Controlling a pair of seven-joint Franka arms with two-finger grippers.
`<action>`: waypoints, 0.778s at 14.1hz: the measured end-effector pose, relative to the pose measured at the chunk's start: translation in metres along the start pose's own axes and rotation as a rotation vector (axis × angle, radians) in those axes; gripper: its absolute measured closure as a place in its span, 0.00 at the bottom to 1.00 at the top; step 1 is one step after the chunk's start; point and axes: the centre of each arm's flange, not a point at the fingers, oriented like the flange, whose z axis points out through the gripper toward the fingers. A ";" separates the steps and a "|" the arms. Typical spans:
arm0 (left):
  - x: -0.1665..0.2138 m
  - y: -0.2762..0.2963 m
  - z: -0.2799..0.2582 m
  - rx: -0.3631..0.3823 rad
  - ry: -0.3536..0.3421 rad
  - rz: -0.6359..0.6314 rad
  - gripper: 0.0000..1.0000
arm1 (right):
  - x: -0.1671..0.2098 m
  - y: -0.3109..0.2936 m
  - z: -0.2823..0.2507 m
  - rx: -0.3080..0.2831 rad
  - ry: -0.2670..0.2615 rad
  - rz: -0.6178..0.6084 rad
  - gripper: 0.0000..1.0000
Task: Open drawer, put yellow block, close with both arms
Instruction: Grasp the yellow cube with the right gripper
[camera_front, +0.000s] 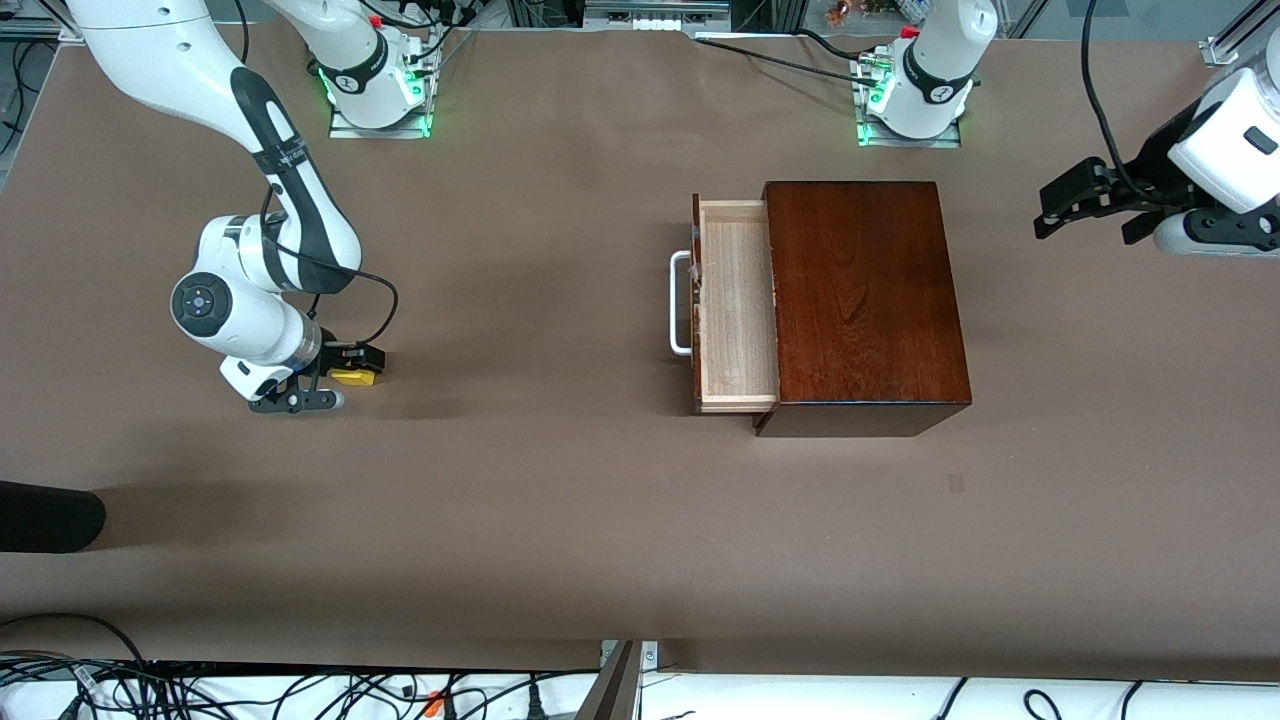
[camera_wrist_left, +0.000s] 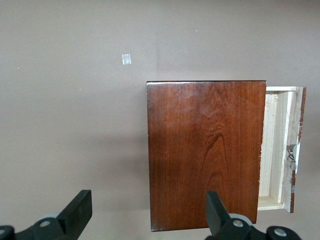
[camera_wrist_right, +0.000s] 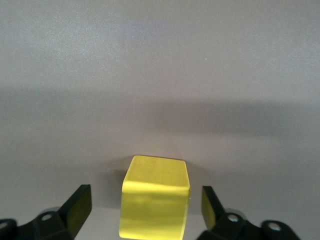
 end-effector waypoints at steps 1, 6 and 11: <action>0.001 -0.002 0.001 0.000 0.000 0.000 0.00 | 0.000 0.000 0.001 0.000 -0.002 0.001 0.07; 0.004 -0.005 0.011 0.046 0.001 0.005 0.00 | 0.001 0.000 0.002 0.000 -0.002 0.001 0.45; 0.004 -0.010 0.012 0.101 0.007 0.005 0.00 | 0.025 -0.017 -0.049 0.006 -0.055 -0.047 0.45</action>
